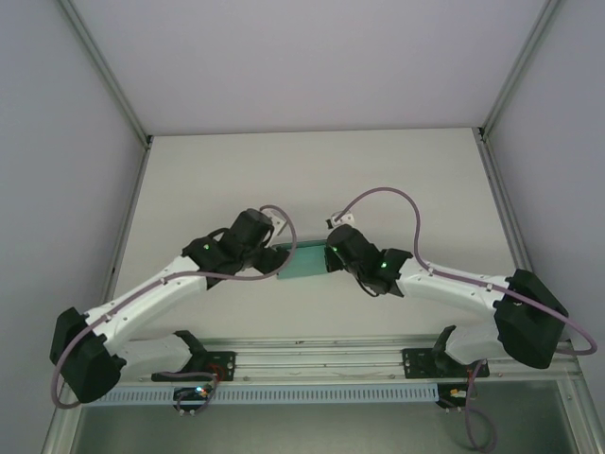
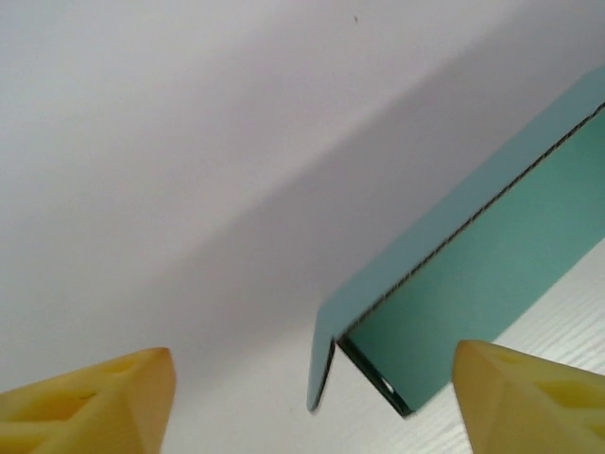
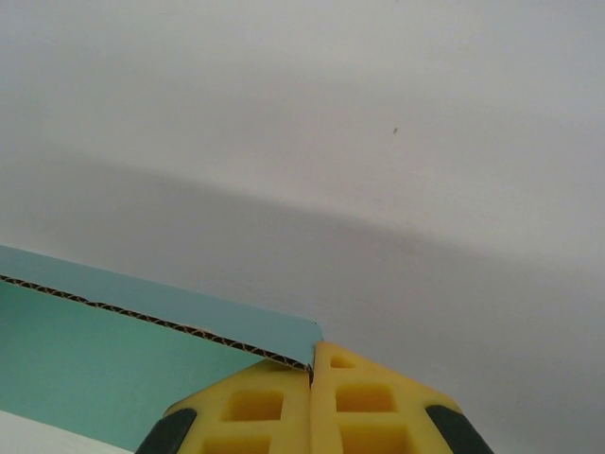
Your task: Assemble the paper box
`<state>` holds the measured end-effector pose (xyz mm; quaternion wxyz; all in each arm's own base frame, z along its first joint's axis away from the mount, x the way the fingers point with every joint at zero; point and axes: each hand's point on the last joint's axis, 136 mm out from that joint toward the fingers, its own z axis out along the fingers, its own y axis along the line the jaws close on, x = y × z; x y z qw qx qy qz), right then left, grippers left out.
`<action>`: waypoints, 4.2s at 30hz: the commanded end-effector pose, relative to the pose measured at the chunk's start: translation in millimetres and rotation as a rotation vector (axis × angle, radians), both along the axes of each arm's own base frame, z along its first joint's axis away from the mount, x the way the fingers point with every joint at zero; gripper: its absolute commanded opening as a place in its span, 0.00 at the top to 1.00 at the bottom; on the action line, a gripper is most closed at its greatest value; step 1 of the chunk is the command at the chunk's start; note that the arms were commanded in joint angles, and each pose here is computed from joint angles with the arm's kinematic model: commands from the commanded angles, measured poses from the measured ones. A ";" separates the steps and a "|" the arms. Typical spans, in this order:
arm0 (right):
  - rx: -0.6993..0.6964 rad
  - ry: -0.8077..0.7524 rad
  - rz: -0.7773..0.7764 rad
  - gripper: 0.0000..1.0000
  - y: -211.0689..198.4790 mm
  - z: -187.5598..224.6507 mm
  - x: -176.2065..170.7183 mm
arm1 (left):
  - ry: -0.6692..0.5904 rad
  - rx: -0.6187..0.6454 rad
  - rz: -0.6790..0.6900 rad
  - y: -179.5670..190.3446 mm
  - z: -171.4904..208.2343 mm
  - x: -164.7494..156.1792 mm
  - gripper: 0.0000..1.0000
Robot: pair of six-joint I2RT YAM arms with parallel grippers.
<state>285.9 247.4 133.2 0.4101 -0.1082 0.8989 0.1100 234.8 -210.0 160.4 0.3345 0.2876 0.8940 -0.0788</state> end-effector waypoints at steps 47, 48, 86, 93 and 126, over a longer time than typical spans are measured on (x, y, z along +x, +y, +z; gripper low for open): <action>-0.226 0.122 -0.113 1.00 7.0 -41.9 -33.9 | 0.458 -0.249 0.375 4.9 -31.7 -26.4 1.00; -0.223 0.124 -0.110 1.00 9.0 -42.4 -34.5 | 0.462 -0.245 0.389 6.8 -32.9 -26.4 1.00; 0.025 -0.107 0.015 0.64 34.9 8.9 -41.3 | 0.220 -0.105 0.303 23.5 -103.5 -61.8 1.00; 0.119 -0.136 0.026 0.43 29.6 39.8 -32.2 | 0.207 -0.080 0.285 18.5 -101.6 -57.1 1.00; 0.114 0.146 -0.138 0.63 -10.6 -60.0 -37.2 | 0.256 -0.358 0.290 -5.1 -25.0 -33.4 0.17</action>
